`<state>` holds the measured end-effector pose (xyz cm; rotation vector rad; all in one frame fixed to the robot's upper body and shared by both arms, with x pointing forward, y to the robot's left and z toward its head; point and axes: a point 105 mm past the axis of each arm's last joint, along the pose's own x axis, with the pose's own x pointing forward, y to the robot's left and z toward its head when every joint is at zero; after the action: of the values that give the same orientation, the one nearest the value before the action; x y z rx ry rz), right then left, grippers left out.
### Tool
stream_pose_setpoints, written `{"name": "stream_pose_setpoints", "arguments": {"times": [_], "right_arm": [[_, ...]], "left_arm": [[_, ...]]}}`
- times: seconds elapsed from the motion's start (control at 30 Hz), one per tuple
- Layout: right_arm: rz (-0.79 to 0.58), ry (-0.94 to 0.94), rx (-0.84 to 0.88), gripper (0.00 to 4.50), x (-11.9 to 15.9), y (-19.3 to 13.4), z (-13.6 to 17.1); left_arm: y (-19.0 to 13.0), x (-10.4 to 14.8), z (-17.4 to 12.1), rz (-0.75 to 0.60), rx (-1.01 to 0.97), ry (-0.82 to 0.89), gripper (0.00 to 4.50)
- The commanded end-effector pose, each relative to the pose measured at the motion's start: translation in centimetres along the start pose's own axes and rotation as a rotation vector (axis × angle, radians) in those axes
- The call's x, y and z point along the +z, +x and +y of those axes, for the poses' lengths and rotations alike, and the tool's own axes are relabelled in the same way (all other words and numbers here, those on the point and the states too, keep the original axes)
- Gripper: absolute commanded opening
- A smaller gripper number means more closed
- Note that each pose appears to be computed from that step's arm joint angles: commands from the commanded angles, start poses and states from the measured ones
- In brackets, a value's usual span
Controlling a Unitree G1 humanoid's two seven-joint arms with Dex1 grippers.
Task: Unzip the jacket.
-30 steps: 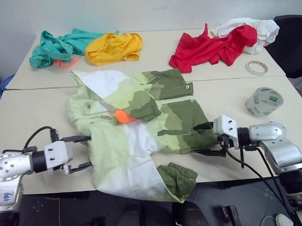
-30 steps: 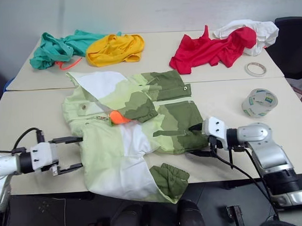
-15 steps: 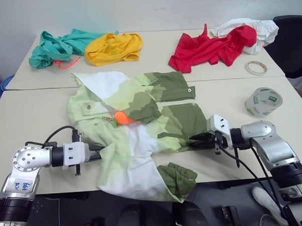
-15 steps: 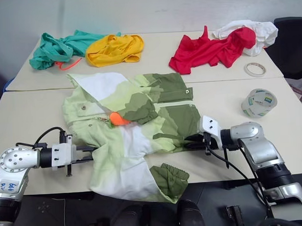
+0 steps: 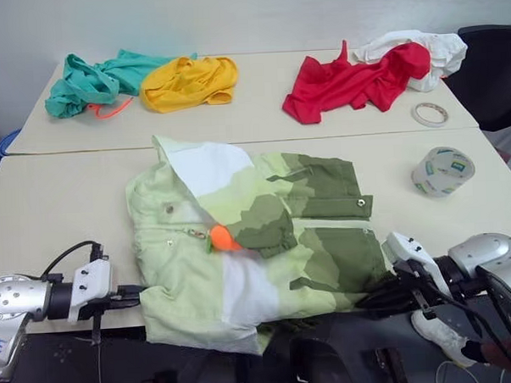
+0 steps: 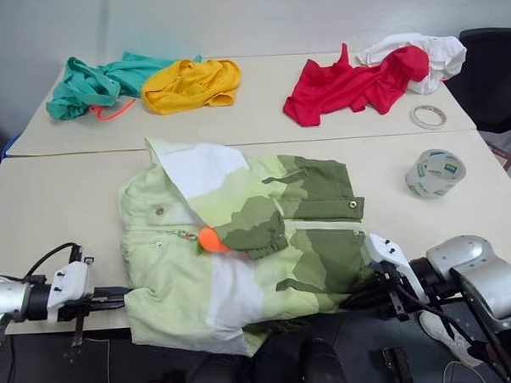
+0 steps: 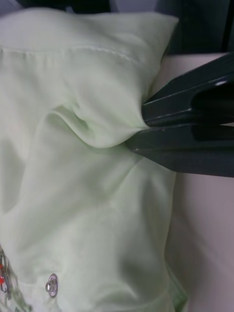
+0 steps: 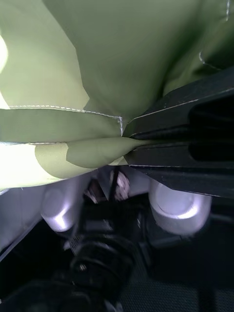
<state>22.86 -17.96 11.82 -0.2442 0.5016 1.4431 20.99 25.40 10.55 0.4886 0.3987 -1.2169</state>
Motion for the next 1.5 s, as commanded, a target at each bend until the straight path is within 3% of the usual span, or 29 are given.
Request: {"name": "stream_pose_setpoints", "arguments": {"times": [0.03, 0.13, 0.3, 0.4, 0.43, 0.6, 0.77, 0.87, 0.97, 1.07, 1.23, 1.33, 1.43, 1.5], "right_arm": [[-0.105, -0.093, 0.004, 0.49, 1.9, -1.0, 0.6], [-0.136, -0.144, -0.027, 1.39, 2.3, -1.4, 0.6], [-0.167, -0.040, 0.032, 3.13, 3.6, -2.5, 1.8], [-0.201, -0.072, 0.034, 4.17, 5.8, -2.3, 1.4], [-0.221, -0.111, 0.014, 4.49, 6.7, -1.9, 0.9], [-0.216, -0.241, -0.024, 4.49, 8.8, 2.2, -1.2], [-0.115, -0.324, -0.090, 4.49, 8.1, 6.7, -3.9], [-0.135, -0.358, -0.148, 4.49, 8.7, 9.0, -5.4], [-0.147, -0.451, -0.225, 3.91, 9.5, 10.0, -6.7], [-0.171, -0.551, -0.275, 2.91, 10.5, 10.0, -7.4], [-0.276, -0.506, -0.225, 1.26, 12.0, 9.3, -6.9], [-0.427, -0.447, -0.138, 0.20, 15.1, 7.8, -6.2], [-0.420, -0.399, -0.108, 0.01, 16.5, 6.7, -7.1], [-0.415, -0.390, -0.228, 0.01, 17.5, 6.0, -9.6]], "left_arm": [[-0.9, 1.4, 0.0, -0.022, 0.040, -0.073, 0.90], [-1.6, 0.8, -0.6, 0.007, 0.049, -0.157, 1.87], [-3.7, -1.2, -1.1, 0.062, 0.099, -0.250, 3.47], [-4.4, -0.8, -0.1, 0.006, 0.175, -0.229, 4.42], [-4.4, -0.2, 0.4, -0.032, 0.199, -0.224, 4.50], [-3.5, 2.8, 1.8, -0.165, 0.234, -0.164, 4.50], [-1.7, 4.8, 2.2, -0.236, 0.207, -0.140, 4.50], [-0.5, 5.5, 2.4, -0.263, 0.199, -0.131, 4.50], [0.3, 5.8, 2.5, -0.281, 0.203, -0.120, 4.50], [0.6, 5.9, 2.5, -0.295, 0.213, -0.127, 4.50], [0.6, 6.5, 2.6, -0.381, 0.244, -0.174, 4.50], [0.7, 7.1, 2.8, -0.431, 0.267, -0.197, 4.50], [0.9, 7.2, 3.0, -0.429, 0.269, -0.195, 4.50], [1.1, 7.2, 3.0, -0.425, 0.268, -0.190, 4.50]]}}
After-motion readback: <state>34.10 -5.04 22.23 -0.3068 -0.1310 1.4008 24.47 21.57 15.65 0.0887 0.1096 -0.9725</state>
